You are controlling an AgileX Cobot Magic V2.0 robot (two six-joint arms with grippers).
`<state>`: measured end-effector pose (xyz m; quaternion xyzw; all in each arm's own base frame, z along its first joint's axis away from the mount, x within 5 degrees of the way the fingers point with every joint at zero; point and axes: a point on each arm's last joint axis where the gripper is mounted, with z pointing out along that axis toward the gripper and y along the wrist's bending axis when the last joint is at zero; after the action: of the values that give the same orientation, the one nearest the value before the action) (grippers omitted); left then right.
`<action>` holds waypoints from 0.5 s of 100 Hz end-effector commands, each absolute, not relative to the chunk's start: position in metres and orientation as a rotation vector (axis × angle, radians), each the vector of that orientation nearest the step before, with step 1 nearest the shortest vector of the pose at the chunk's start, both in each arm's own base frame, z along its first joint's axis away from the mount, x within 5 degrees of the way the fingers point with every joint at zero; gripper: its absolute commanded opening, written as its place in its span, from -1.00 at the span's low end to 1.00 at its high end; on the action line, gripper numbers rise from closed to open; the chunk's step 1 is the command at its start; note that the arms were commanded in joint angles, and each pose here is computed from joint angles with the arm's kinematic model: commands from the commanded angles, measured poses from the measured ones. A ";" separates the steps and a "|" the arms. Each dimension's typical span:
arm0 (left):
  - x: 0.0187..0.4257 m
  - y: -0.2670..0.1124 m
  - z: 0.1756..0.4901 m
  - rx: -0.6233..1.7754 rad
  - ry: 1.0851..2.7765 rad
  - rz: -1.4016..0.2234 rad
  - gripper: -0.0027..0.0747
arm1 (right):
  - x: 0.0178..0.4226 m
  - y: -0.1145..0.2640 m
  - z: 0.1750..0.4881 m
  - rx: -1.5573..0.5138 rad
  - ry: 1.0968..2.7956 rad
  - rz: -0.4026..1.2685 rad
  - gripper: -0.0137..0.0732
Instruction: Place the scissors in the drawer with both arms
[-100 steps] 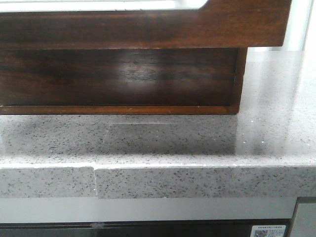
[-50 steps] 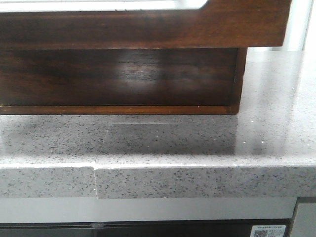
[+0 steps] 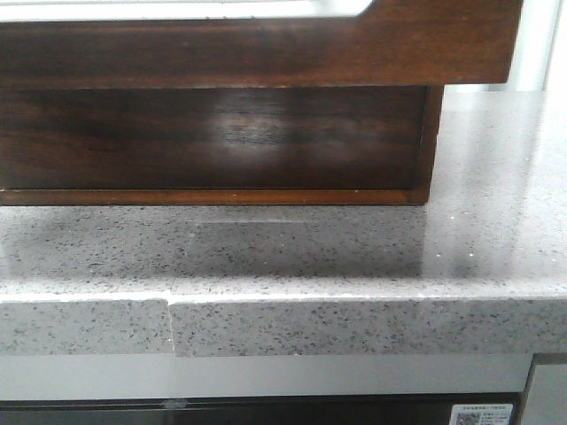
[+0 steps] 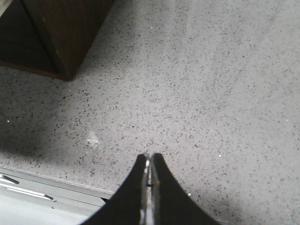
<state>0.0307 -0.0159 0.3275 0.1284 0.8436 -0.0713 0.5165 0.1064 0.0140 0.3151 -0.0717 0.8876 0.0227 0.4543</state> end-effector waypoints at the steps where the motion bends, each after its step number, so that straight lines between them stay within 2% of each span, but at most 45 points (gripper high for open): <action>1: 0.036 -0.013 0.331 0.237 1.874 -0.139 -0.98 | 0.110 0.013 0.329 -0.165 2.094 0.041 -0.84; 10: 0.041 -0.010 0.314 0.175 1.722 -0.103 -0.98 | 0.110 0.013 0.329 -0.165 2.094 0.041 -0.84; 30: 0.050 -0.006 0.240 0.098 1.529 -0.061 -0.98 | 0.110 0.013 0.329 -0.165 2.094 0.041 -0.84; 44: 0.055 -0.004 0.205 0.029 1.454 -0.092 -0.98 | 0.110 0.013 0.329 -0.165 2.094 0.041 -0.84; 50: 0.054 -0.005 0.203 0.044 1.522 -0.093 -0.98 | 0.109 0.013 0.329 -0.166 2.098 0.041 -0.84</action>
<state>0.0555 -0.0064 0.1997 0.0369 0.7306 -0.0351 0.6809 0.1063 0.0140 0.3153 -0.0708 0.8871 0.0232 0.4556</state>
